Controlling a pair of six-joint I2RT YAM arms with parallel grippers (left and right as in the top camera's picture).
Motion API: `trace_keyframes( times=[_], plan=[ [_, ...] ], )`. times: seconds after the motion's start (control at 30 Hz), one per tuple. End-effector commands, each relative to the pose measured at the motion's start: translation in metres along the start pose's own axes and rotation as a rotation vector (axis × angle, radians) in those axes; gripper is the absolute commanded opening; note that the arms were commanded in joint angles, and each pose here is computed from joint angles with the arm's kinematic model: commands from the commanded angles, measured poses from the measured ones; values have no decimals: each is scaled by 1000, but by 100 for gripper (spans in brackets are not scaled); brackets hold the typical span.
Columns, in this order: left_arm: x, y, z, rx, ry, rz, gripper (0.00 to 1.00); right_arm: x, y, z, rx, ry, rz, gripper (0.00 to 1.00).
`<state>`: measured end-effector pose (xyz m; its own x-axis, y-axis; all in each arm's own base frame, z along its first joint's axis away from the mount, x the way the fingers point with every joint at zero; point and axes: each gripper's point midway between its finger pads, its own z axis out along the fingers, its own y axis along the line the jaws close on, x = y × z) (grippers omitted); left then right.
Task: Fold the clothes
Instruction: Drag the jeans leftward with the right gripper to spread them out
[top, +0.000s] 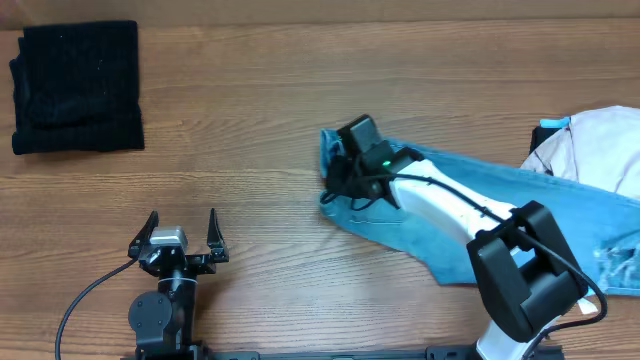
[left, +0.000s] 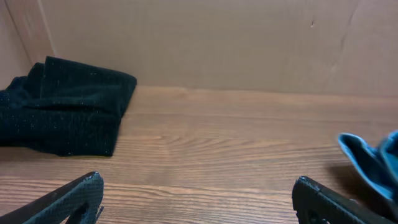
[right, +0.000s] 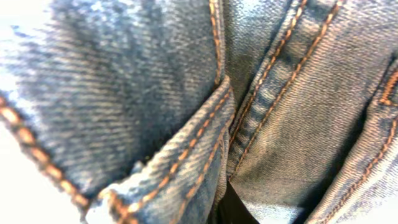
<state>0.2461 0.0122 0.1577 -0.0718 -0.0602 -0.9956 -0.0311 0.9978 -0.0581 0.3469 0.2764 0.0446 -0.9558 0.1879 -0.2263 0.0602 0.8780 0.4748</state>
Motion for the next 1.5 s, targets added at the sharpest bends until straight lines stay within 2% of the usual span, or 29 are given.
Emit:
trace_keyframes(
  times=[0.0,0.17,0.4,0.67,0.7,0.73,0.77,0.83,0.93,1.0,1.1,1.2,1.3,1.33,1.4,1.47],
  plan=[
    [0,1,0,-5,-4,-8,100,13,64,-1,-175,7,26,4],
    [0,2,0,-5,-4,-8,100,29,122,-7,-346,-6,-16,4],
    [0,2,0,-5,-4,-8,100,20,158,-20,-487,-63,-3,4],
    [0,2,0,-5,-4,-8,100,48,228,-53,-666,-20,-101,4],
    [0,2,0,-5,-4,-8,100,49,230,-54,-667,-20,-103,6],
    [0,2,0,-5,-4,-8,100,46,227,-51,-648,-33,-95,20],
    [0,2,0,-5,-4,-8,100,43,220,-47,-613,-46,-80,42],
    [0,2,0,-5,-4,-8,100,36,203,-39,-543,-59,-73,73],
    [0,2,0,-5,-4,-8,100,24,180,-32,-474,-57,-63,93],
    [0,2,0,-5,-4,-8,100,13,150,-23,-363,-74,-60,99],
    [0,1,0,-5,-4,-8,100,-11,81,-19,-178,-42,43,100],
    [0,1,0,-5,-4,-8,100,-36,25,-38,-66,-40,135,100],
    [0,2,0,-5,-4,-8,100,-58,-28,-78,62,-94,163,100],
    [0,2,0,-5,-4,-8,100,-63,-54,-100,156,-139,187,100],
    [-2,1,0,1,-10,-15,100,-64,-83,-131,280,-188,201,100],
    [-6,-6,-1,38,-28,-65,100,-52,-100,-154,345,-173,230,100]
  ],
)
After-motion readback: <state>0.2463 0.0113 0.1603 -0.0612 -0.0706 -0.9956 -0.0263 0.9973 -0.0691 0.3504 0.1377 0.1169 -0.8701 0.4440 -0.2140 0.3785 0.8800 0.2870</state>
